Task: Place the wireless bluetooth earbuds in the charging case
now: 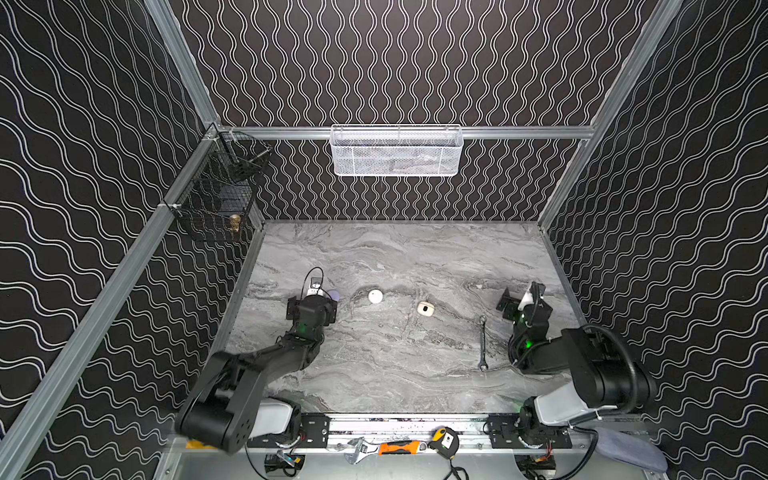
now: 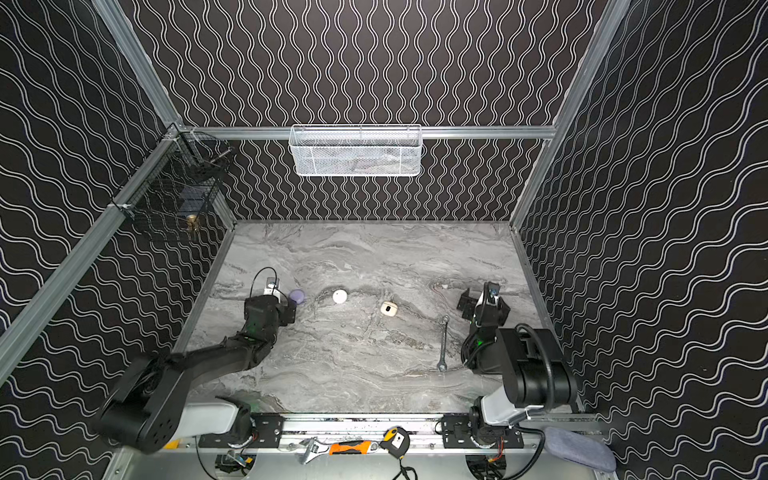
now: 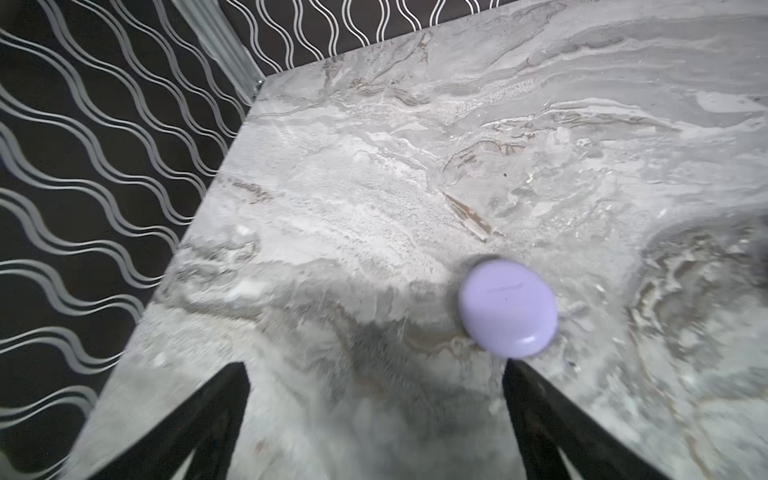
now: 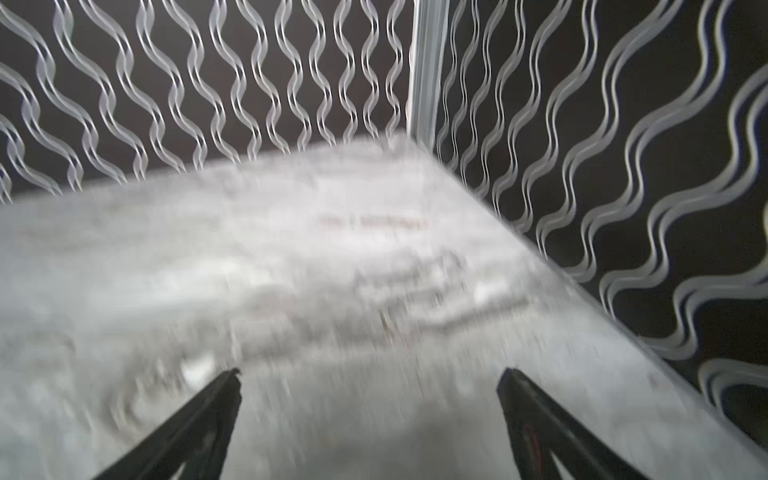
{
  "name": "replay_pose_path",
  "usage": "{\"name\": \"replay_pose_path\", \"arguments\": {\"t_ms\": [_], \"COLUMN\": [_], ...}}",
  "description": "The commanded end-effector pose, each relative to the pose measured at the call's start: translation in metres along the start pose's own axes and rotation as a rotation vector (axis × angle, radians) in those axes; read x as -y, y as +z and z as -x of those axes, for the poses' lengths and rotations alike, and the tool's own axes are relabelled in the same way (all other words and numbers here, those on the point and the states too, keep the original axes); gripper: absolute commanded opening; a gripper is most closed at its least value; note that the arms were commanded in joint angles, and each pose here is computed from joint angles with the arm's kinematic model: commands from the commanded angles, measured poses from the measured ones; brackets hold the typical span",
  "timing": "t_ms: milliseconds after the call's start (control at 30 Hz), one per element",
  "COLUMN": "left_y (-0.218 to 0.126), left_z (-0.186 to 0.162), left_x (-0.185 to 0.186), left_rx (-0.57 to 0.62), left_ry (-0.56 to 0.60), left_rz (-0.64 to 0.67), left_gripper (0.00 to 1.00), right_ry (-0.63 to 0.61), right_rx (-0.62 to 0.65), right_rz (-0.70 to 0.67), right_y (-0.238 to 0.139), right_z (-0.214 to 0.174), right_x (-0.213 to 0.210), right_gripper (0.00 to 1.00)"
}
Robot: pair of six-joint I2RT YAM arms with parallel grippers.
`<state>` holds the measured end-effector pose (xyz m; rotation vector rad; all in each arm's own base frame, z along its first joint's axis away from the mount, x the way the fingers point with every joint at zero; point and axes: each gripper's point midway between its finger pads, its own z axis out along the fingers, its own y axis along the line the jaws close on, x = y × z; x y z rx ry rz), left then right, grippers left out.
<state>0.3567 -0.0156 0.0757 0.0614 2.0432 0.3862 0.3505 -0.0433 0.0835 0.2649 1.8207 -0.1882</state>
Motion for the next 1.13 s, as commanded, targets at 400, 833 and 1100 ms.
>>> {"name": "replay_pose_path", "arguments": {"t_ms": [400,833,1100], "left_y": [0.04,0.041,0.04], "left_z": [0.018,0.017,0.018], "left_x": [-0.017,-0.012,-0.009], "left_rx": [0.151,0.148,0.151], "left_ry": [-0.138,-0.123,-0.113], "left_rz": [-0.076,-0.099,-0.109], "left_gripper": [0.99,0.99,0.99], "right_ry": [0.027,0.026,0.031], "right_rx": [0.133,0.133,0.122], "right_rz": [0.044,0.039,0.05], "right_y": [0.009,0.009,0.011], "right_z": [0.043,0.043,0.042], "right_x": [-0.013,-0.012,-0.014], "right_gripper": [1.0,1.0,1.0]}}
